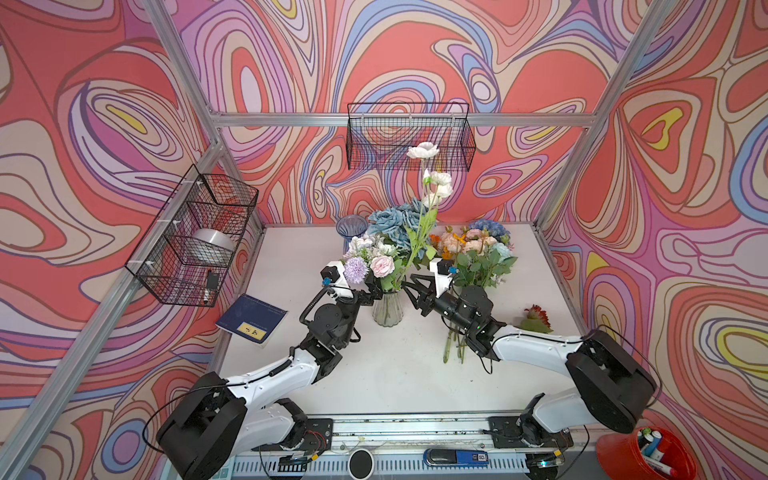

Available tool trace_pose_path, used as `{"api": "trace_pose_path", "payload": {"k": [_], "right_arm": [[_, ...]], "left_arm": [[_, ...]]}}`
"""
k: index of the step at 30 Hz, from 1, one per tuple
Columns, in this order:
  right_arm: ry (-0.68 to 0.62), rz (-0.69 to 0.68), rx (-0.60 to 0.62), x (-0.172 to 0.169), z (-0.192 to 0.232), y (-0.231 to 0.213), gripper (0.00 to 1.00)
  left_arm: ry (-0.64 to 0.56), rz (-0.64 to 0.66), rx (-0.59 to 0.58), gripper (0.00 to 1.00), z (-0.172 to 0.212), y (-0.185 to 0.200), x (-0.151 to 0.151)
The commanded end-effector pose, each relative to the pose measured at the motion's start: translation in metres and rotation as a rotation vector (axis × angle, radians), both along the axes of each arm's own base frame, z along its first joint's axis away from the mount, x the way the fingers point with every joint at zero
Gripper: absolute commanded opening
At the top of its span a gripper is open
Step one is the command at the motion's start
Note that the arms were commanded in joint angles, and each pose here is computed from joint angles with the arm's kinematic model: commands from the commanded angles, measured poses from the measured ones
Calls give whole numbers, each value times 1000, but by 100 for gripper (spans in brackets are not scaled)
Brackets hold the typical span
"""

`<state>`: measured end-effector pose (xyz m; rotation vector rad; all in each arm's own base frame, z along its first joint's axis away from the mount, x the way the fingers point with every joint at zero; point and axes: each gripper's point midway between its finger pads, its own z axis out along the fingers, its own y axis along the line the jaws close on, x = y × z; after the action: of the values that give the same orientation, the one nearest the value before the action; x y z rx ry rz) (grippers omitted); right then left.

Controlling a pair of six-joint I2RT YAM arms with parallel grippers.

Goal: Arrange the flowers into the vase
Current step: 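Lower the white flower stem into the clear vase with the right gripper, then open the right gripper and move it back to the remaining stems on the table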

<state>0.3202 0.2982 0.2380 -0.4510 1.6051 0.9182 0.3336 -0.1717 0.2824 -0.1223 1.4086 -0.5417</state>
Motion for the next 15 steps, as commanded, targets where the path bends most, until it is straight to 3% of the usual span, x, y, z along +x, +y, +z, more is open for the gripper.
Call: {"api": "trace_pose_path", "payload": {"k": [1, 5, 11, 15], "right_arm": [[139, 10, -131, -12, -32, -8, 46], [215, -21, -194, -18, -34, -20, 45], [138, -32, -159, -19, 17, -24, 45], [174, -233, -258, 6, 30, -51, 46]], "left_arm": [[-60, 5, -49, 98, 20, 2, 1], [-65, 9, -49, 98, 21, 3, 1], [-68, 17, -37, 98, 21, 5, -1], [-64, 21, -42, 98, 20, 7, -2]]}}
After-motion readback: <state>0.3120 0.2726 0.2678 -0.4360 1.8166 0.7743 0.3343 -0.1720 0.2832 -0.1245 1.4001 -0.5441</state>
